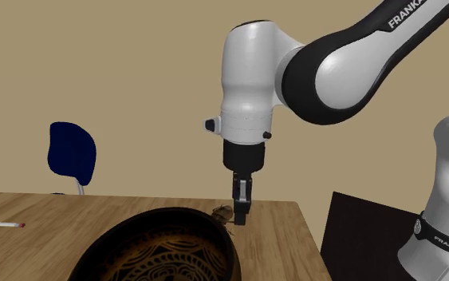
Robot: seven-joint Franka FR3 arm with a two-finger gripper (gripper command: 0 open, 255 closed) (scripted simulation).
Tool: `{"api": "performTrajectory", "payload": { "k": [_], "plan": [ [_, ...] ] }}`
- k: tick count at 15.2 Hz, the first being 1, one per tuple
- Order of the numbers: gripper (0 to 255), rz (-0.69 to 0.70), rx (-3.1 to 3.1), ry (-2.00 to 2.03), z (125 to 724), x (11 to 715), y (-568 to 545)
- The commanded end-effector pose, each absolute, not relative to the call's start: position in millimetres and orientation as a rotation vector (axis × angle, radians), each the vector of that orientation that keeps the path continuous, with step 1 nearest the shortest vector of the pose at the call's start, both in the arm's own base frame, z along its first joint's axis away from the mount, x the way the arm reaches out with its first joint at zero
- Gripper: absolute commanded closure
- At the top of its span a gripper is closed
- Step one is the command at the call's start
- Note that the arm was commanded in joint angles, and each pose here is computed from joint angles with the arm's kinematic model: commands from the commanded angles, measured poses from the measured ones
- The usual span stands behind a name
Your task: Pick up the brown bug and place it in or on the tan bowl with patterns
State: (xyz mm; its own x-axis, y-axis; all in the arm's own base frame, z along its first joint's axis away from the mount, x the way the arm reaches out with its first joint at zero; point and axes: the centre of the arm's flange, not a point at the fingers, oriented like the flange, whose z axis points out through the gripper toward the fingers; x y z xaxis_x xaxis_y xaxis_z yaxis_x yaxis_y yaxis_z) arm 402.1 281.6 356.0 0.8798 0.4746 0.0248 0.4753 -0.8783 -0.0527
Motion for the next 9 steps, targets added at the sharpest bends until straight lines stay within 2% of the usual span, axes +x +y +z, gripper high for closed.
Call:
{"api": "performTrajectory", "payload": {
  "k": [1, 4, 5, 8, 9],
  "plan": [
    [255, -0.007, -2.994, -0.751, 358, 403, 279],
    [255, -0.009, -2.993, -0.752, 365, 403, 280],
    [0, -0.009, -2.993, -0.752, 365, 403, 280],
    [0, 0.127, -3.130, -1.219, 384, 427, 329],
    [0, 0.127, -3.130, -1.219, 379, 427, 327]
  ]
}}
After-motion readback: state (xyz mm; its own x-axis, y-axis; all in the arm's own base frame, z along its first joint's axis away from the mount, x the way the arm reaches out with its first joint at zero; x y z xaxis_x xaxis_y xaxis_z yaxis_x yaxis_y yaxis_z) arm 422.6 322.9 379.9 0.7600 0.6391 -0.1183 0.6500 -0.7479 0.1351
